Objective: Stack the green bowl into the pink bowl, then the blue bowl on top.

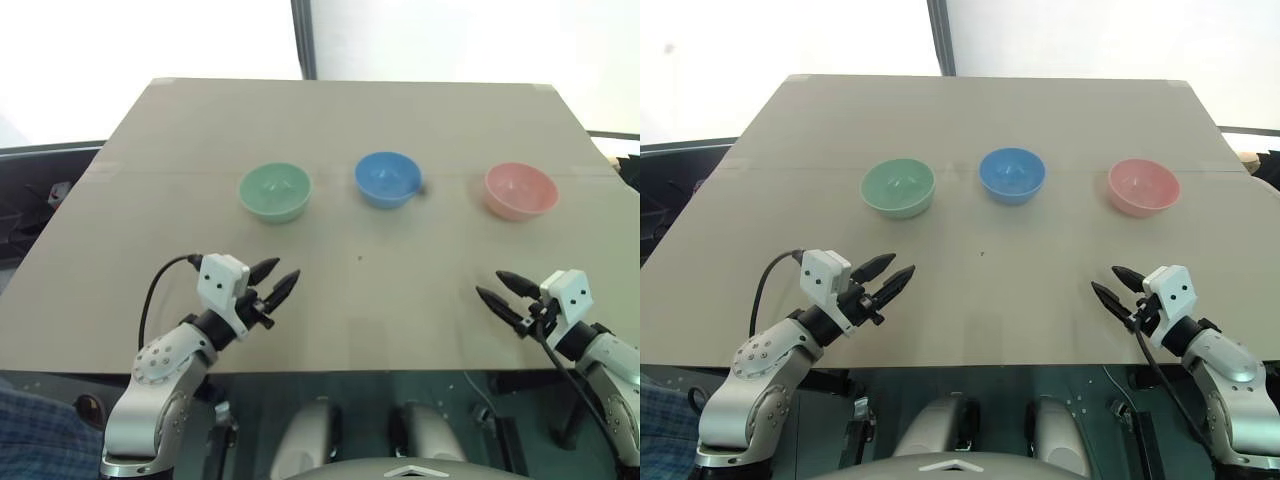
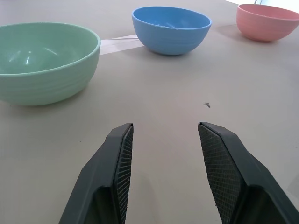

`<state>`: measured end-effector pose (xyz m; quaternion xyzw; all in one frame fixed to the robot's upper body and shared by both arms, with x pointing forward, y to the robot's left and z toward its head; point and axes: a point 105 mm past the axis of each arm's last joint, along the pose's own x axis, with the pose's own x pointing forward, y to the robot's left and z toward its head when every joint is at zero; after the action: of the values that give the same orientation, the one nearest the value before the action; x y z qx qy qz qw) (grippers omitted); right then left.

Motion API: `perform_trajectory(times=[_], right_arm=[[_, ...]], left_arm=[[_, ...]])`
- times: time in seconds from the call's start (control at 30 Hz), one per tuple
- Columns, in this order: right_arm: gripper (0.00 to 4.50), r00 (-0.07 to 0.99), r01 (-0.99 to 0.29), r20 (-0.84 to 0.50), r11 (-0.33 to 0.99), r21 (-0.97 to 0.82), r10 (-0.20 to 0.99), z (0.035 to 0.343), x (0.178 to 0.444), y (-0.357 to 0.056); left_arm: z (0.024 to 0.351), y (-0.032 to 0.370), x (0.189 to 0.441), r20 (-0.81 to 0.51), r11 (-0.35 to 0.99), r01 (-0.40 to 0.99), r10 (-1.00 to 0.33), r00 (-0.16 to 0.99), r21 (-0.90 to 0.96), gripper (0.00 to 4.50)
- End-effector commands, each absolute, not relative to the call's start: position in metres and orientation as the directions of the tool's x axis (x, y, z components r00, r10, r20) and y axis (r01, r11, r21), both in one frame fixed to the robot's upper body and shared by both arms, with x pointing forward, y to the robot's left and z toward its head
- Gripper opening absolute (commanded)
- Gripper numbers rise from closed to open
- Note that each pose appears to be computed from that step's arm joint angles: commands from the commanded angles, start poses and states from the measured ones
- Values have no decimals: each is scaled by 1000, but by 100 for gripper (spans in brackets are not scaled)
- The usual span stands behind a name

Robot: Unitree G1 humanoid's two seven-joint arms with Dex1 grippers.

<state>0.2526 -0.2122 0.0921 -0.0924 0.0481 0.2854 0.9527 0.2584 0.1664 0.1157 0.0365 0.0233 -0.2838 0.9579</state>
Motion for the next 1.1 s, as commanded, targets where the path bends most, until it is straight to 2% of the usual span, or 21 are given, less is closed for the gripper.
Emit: perform_trajectory(times=[0.03,0.83,1.0,1.1], right_arm=[[244,841,-541,-110,822,-177,530,102,253,-216],[244,846,-533,-112,821,-203,522,102,258,-218],[244,862,-507,-128,829,-234,491,107,269,-222],[244,883,-470,-159,840,-271,442,109,281,-230]], left_arm=[[126,166,258,-28,832,550,-549,835,79,233],[127,164,258,-20,824,563,-563,826,59,233],[132,156,261,10,807,590,-591,807,35,233],[141,144,257,59,756,655,-653,755,-6,233]])
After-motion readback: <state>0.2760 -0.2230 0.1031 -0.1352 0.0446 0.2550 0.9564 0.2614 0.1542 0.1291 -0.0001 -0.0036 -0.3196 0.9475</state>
